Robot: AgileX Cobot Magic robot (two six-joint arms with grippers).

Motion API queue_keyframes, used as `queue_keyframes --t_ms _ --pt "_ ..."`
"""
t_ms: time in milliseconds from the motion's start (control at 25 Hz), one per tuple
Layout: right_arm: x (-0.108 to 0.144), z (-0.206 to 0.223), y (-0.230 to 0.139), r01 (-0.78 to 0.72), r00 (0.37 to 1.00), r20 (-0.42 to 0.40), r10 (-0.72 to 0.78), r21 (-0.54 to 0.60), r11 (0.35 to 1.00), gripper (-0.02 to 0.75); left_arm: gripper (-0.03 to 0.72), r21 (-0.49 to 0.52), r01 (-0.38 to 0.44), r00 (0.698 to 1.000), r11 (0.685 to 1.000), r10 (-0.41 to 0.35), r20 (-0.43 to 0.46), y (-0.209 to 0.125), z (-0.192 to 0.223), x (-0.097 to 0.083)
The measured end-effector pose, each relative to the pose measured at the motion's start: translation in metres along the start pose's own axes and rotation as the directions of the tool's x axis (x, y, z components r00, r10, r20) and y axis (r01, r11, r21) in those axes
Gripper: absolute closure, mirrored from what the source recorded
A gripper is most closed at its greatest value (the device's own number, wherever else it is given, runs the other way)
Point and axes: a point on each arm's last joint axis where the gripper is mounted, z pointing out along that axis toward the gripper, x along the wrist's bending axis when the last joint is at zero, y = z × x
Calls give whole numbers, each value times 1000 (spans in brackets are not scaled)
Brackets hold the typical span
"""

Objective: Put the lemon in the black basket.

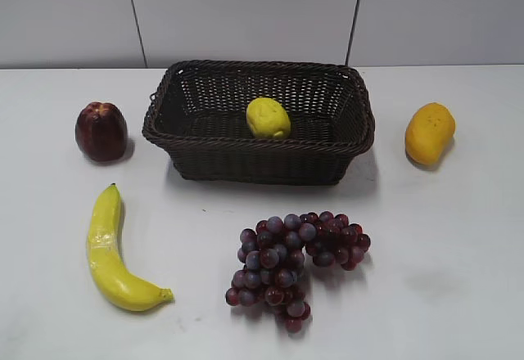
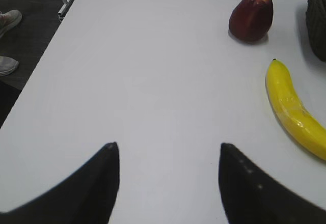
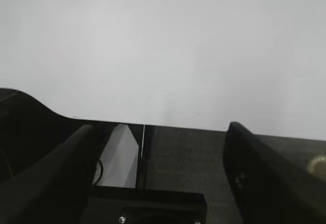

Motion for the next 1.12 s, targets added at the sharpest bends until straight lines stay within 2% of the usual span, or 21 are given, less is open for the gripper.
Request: queue_keyframes --t_ms 240,520,800,1120 --pt "2 -30 -20 13 1000 -6 -14 -230 973 162 232 0 0 1000 1000 0 0 0 0 0" --pt "4 -56 -50 28 999 -3 -33 -463 886 164 233 0 0 1000 1000 0 0 0 0 0" --pt "4 -68 -71 35 999 0 -43 -594 803 164 233 0 0 1000 1000 0 0 0 0 0" --pt "5 -75 -88 40 999 3 -51 -681 731 164 233 0 0 1000 1000 0 0 0 0 0"
